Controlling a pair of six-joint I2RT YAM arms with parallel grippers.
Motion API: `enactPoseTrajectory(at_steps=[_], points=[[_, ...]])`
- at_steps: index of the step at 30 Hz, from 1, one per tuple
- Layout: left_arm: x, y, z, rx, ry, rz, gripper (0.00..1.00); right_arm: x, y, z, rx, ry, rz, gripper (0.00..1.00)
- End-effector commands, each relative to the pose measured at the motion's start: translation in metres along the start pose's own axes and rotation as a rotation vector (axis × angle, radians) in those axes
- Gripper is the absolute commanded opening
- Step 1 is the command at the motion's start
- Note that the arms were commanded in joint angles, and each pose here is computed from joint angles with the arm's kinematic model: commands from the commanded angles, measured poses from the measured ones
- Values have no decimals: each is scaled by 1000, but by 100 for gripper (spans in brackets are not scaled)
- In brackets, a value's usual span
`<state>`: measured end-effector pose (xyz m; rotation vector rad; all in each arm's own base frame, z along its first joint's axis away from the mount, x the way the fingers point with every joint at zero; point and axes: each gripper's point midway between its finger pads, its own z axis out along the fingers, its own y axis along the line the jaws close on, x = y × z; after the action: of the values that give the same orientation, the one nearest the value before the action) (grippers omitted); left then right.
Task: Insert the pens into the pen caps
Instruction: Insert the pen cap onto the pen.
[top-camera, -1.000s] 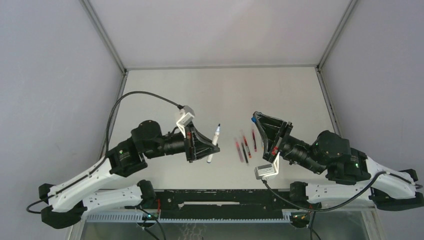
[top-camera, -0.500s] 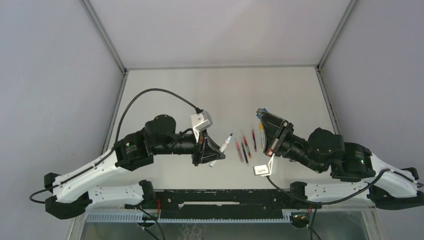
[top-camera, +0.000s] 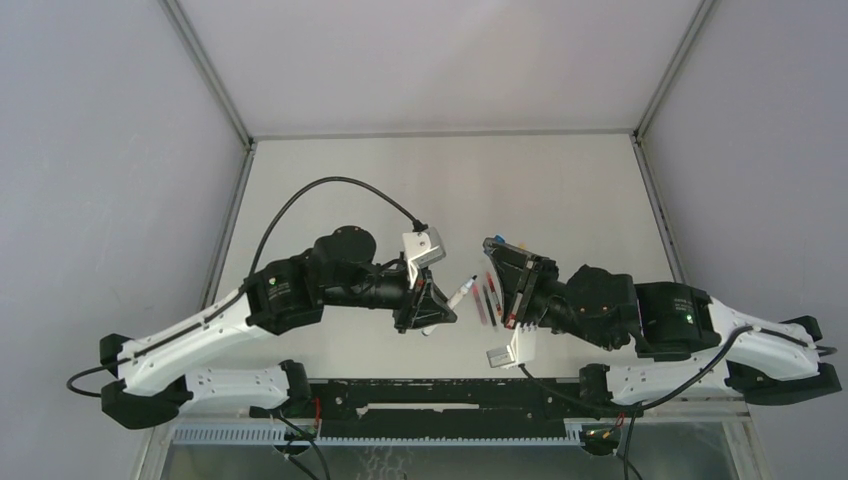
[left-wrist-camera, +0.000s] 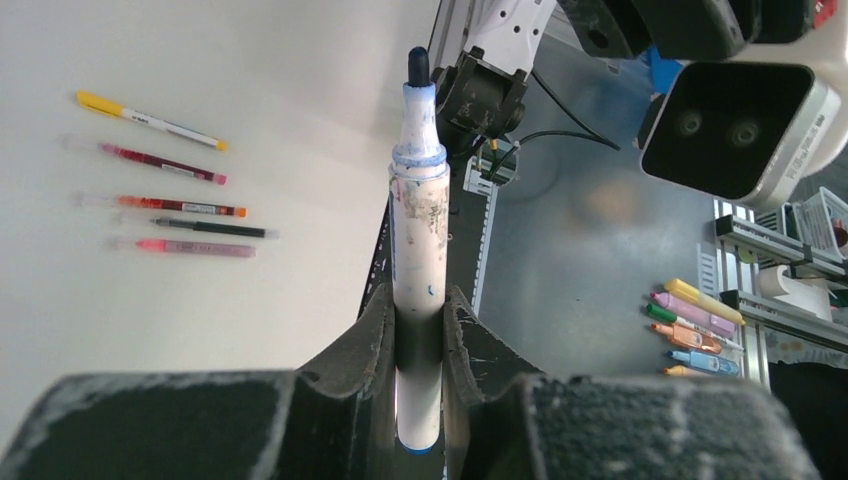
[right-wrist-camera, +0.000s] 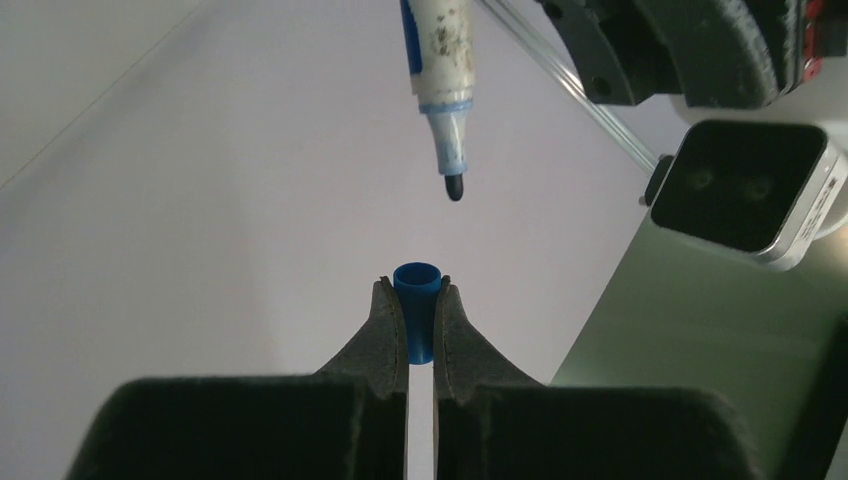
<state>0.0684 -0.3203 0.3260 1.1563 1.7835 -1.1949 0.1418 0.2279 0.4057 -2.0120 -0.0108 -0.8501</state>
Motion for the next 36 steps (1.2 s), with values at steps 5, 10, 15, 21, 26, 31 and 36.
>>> enactPoseTrajectory(at_steps=[5,10,15,21,26,31,36], points=[[-17,-5,-1,10,-34,31,0,-7,-18,-4,21,-18,-166,0],[-17,-2,1,-8,-34,20,0,-13,-18,-3,15,-30,-180,0],[-18,-2,1,-7,-47,4,0,-14,-15,-4,2,-31,-179,0],[-19,-2,1,-12,-64,-9,0,-14,-14,-5,-1,-32,-175,0],[-22,-1,2,-18,-73,-15,0,-17,-15,-4,1,-42,-178,0],[-23,1,3,-27,-75,-25,0,-19,-14,-3,-1,-46,-175,0],[-23,1,4,-27,-78,-29,0,-21,-13,-3,-4,-50,-173,0]])
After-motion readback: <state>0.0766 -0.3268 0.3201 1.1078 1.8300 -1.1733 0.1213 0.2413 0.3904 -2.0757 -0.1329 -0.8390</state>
